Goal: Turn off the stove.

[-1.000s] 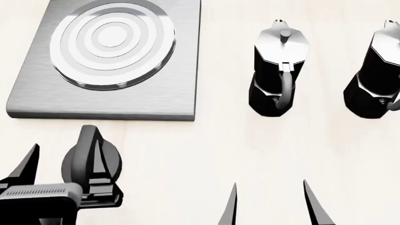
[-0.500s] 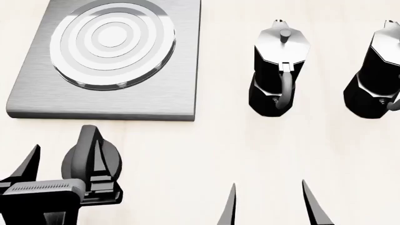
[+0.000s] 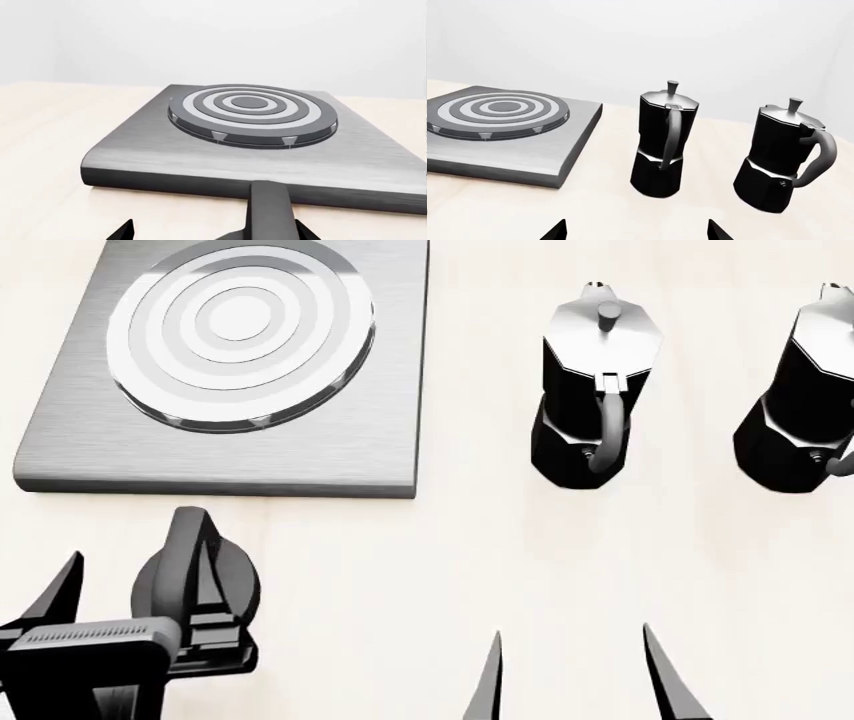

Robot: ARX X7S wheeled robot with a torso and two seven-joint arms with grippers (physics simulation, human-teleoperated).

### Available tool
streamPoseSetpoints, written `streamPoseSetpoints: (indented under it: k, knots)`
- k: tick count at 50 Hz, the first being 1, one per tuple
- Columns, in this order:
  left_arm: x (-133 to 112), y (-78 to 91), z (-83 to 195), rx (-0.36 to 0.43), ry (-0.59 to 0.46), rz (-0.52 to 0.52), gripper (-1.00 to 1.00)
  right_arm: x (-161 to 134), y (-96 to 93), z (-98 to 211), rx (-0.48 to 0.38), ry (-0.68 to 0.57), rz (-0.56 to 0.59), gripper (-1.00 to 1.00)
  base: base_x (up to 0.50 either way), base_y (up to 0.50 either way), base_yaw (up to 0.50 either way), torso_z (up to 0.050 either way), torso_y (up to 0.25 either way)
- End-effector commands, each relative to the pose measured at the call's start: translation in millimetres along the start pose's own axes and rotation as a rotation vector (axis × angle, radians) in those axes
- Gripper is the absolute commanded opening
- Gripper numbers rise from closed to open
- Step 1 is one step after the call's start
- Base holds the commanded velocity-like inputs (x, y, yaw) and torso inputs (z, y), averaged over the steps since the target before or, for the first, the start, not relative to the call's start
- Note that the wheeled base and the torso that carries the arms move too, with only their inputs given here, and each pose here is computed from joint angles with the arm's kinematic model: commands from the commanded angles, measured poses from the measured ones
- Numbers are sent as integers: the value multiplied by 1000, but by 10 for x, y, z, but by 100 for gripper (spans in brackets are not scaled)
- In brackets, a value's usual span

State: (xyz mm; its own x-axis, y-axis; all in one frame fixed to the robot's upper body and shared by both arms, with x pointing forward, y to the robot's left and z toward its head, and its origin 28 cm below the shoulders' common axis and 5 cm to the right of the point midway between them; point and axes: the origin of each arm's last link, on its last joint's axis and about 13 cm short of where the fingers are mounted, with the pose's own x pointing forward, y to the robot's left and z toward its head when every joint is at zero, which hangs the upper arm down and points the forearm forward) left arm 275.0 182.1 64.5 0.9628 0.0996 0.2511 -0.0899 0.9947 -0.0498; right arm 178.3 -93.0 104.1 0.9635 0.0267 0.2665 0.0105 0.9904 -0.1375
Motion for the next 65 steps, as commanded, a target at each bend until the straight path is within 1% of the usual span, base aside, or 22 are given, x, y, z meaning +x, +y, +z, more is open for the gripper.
streamPoseSetpoints:
  k: [1,14,27,36,40,44,53,57,65]
  knots:
    - [-36,46,64,-13,3,3,100,1,0,-1,1,2,0,100,0,0,0,0,0]
    - [-97,147,114,-29,24,10,100,3,2,0,1,3,1,100,0,0,0,0,0]
    - [-55,259,86,-23,37,51,100,3,5,-4,2,4,2,100,0,0,0,0,0]
    - [-8,342,132,-22,30,97,100,5,7,-9,3,4,4,100,0,0,0,0,0]
    - [-38,372,154,-22,28,103,100,5,8,-12,3,5,5,100,0,0,0,0,0]
    - [-118,413,198,-31,32,98,100,5,9,-14,3,5,6,100,0,0,0,0,0]
    - [-274,470,348,-69,49,58,100,9,11,-21,2,6,6,100,0,0,0,0,0]
    - [-324,489,386,-74,49,42,100,8,12,-22,2,5,7,100,0,0,0,0,0]
    - [-326,544,469,-76,22,60,100,6,15,-20,4,5,7,100,0,0,0,0,0]
